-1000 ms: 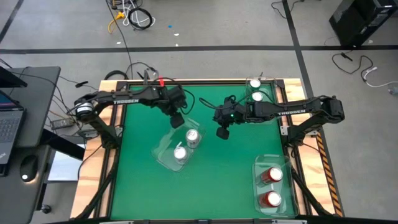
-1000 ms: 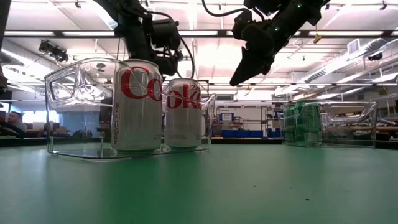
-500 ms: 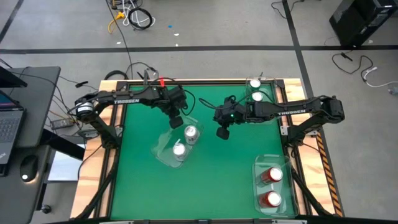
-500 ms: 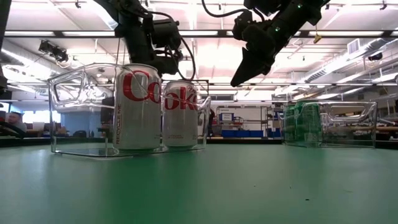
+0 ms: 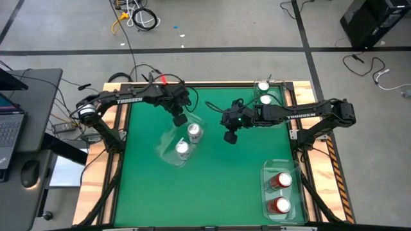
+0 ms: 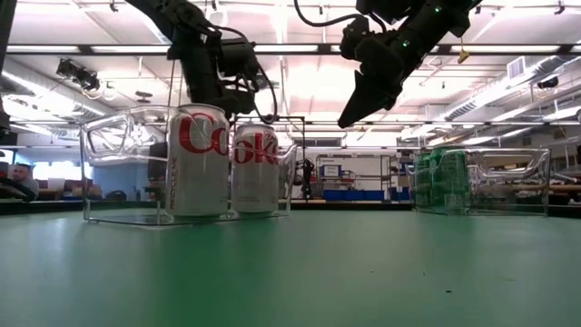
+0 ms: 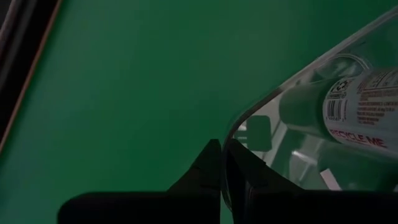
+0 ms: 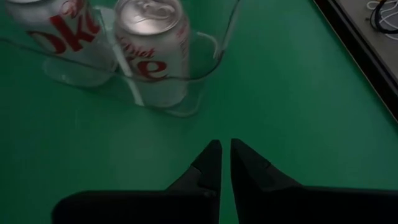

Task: Sort soda cans
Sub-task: Move the center transparent bin to the top left of the table

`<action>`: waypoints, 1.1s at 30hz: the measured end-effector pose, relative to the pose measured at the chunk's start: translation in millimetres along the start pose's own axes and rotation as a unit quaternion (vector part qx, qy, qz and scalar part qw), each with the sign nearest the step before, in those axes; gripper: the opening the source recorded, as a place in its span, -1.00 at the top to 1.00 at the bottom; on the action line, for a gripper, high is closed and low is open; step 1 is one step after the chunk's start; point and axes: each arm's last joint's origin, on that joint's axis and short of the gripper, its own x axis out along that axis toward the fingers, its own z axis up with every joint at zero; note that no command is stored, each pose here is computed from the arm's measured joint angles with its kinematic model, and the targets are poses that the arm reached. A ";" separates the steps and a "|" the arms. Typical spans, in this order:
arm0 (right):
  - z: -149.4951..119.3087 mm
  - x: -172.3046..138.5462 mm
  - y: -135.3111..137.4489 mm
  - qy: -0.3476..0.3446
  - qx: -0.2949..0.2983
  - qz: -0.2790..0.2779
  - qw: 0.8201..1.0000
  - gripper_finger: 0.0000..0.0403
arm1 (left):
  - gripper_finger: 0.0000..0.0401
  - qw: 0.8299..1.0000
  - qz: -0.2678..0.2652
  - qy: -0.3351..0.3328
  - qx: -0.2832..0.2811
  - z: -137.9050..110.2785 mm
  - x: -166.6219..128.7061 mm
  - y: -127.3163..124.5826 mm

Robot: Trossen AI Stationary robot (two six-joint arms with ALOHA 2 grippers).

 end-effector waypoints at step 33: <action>-2.1 0.0 -0.2 0.011 -0.010 -0.001 1.000 0.89 | 0.97 0.970 0.138 0.006 -0.202 -44.4 -8.6 162.8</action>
